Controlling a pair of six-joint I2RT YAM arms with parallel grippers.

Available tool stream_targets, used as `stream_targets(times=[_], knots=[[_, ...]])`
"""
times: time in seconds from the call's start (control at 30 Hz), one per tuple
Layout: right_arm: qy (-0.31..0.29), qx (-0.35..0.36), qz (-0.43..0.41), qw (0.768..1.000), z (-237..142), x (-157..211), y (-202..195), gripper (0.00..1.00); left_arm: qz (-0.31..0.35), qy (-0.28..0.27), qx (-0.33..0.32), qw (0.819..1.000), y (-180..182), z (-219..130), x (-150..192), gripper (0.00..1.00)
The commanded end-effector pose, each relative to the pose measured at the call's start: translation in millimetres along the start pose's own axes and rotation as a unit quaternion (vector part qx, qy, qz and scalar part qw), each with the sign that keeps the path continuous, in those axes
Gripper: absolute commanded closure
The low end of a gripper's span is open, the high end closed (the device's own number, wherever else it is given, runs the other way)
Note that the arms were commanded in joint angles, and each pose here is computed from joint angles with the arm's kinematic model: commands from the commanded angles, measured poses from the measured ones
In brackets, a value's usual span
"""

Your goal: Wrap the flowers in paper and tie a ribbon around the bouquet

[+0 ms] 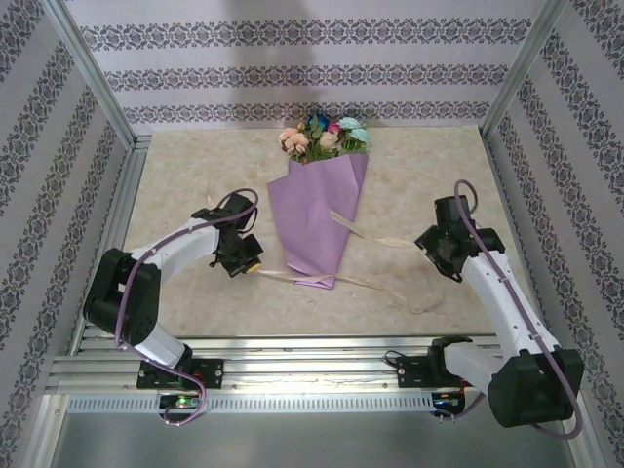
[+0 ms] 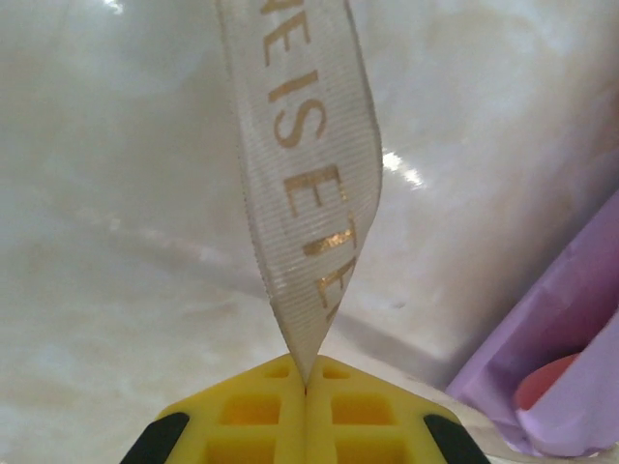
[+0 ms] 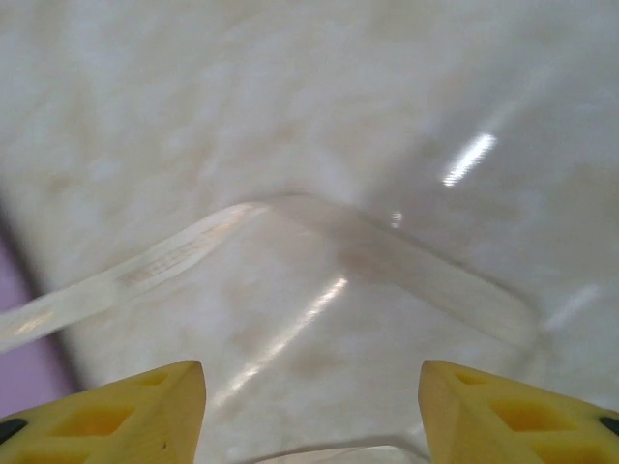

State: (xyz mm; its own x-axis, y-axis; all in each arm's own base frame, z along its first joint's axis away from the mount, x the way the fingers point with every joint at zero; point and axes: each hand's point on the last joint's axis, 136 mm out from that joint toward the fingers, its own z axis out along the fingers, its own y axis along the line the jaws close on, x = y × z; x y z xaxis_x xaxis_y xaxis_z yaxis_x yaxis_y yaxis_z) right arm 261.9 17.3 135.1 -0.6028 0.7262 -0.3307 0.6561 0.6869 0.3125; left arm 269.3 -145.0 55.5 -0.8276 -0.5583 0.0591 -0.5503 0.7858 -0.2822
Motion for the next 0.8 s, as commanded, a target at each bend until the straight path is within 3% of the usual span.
stream_targets(times=[0.0, 0.13, 0.23, 0.43, 0.6, 0.7, 0.77], knots=[[0.072, -0.143, -0.106, 0.981, 14.6, 35.8, 78.7, 0.39, -0.024, 0.002, -0.018, 1.0, 23.3, -1.2, 10.0, 1.0], [0.229, -0.231, -0.161, 0.932, 38.5, 119.4, 148.7, 0.38, -0.038, 0.004, -0.023, 0.999, 35.8, 3.0, 16.2, 1.0], [0.278, -0.235, -0.168, 0.916, 57.2, 152.3, 164.4, 0.36, -0.039, -0.005, -0.035, 0.999, 40.2, 4.5, 11.6, 1.0], [0.313, -0.217, -0.155, 0.911, 94.2, 174.1, 160.2, 0.35, -0.05, -0.008, -0.032, 0.998, 37.1, 10.3, -1.9, 1.0], [0.35, -0.26, -0.135, 0.89, 101.6, 195.2, 173.9, 0.36, -0.048, -0.008, -0.026, 0.998, 28.1, 14.8, -11.0, 1.0], [0.36, -0.259, -0.132, 0.887, 105.7, 203.6, 176.2, 0.39, -0.045, -0.001, -0.028, 0.999, 24.2, 19.4, -13.0, 1.0], [0.36, -0.246, -0.128, 0.891, 111.9, 205.1, 171.2, 0.46, -0.043, -0.001, -0.03, 0.999, 22.7, 21.5, -15.0, 1.0]])
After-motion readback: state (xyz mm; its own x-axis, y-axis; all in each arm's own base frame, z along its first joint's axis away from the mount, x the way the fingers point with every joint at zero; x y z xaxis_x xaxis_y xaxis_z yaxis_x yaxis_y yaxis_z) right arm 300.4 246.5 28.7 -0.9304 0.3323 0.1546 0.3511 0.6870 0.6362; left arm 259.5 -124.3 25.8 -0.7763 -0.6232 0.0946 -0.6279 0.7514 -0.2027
